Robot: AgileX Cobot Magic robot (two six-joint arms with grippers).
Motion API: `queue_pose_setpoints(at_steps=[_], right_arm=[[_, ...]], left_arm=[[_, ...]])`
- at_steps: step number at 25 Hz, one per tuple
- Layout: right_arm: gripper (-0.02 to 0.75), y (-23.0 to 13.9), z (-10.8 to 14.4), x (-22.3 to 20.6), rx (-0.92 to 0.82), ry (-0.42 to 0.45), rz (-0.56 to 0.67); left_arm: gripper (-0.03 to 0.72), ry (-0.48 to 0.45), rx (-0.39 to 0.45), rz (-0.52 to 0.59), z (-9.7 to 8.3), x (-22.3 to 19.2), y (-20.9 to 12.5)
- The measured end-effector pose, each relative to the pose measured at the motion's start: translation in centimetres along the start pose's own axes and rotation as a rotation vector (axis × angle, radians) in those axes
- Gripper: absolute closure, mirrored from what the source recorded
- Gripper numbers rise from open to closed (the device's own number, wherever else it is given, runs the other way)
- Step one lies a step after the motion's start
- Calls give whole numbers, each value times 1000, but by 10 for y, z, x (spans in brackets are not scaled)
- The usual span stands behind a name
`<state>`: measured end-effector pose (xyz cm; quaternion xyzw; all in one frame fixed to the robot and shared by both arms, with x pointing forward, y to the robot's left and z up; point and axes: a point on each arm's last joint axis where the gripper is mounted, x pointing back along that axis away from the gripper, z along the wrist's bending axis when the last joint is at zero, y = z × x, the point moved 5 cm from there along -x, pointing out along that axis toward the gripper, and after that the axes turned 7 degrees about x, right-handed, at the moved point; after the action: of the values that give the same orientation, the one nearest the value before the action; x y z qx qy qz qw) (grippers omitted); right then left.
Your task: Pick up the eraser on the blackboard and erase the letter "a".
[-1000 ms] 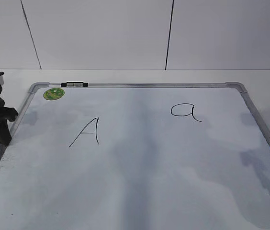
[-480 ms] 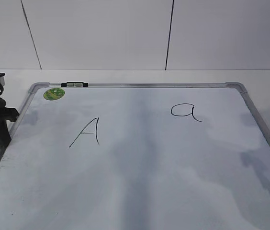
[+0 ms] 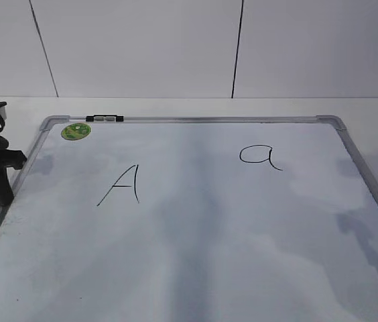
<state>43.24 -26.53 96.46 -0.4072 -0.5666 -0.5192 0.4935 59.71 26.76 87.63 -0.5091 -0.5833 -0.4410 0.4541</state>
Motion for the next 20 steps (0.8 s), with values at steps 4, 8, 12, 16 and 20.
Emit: queue_pose_setpoints(at_steps=[4,8,12,16,20], right_arm=[[167,0,0,0,0,0,0],[167,1,0,1,0,0,-4],[167,9,0,8,9,1,-36],[167,29,1,20,16,2,-81],[167,53,2,20,20,1,-77]], left_arm=[[639,0,0,2,0,0,0],[639,0,2,2,0,0,0],[639,0,2,2,0,0,0],[639,0,2,3,0,0,0],[639,0,2,3,0,0,0]])
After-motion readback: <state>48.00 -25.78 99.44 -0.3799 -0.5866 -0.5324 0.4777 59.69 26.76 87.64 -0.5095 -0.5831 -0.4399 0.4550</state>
